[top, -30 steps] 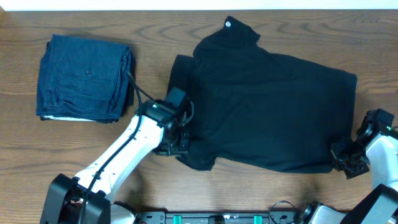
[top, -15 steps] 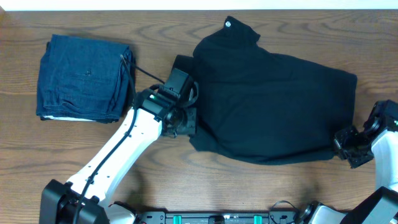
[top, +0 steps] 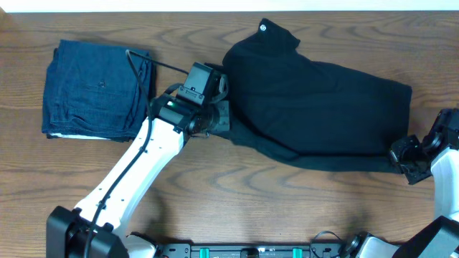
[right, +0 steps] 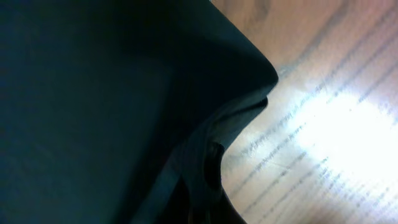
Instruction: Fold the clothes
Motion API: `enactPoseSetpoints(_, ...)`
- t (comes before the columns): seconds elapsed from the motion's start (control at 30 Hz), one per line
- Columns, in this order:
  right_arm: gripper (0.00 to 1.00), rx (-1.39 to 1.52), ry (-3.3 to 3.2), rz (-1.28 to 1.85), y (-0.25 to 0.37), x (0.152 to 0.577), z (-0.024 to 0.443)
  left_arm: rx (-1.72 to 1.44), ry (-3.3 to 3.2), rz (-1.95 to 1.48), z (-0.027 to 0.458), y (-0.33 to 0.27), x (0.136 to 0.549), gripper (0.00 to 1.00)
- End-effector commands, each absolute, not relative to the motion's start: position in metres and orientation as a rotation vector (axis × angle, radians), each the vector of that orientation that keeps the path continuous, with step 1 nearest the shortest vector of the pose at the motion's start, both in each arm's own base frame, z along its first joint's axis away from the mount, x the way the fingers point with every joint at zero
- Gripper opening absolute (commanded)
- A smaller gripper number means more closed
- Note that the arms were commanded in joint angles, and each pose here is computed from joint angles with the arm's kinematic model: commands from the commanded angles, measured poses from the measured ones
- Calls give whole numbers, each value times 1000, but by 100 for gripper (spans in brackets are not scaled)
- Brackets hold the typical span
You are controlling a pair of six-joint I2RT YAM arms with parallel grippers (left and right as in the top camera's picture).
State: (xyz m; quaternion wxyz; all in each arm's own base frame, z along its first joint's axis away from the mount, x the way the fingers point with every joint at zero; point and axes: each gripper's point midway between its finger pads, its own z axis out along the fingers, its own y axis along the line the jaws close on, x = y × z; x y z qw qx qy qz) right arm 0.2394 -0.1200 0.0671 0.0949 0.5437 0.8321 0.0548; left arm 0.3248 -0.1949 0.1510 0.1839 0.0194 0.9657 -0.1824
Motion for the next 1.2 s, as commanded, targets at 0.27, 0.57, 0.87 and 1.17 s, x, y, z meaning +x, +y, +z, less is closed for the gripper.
enactPoseSetpoints(0.27,1,1620,2466,141,-135,257,45,24,2655,-496,142,-202,358,6)
enactPoseSetpoints(0.57,1,1588,2422,142,-148,277,33,-20,2606,-366,131,-192,381,6)
enactPoseSetpoints(0.87,1,1615,2385,66,-158,276,33,-33,2532,-363,139,-193,397,6)
enactPoseSetpoints(1.17,1,1591,2335,30,-167,282,31,-34,2547,-353,113,-199,410,6)
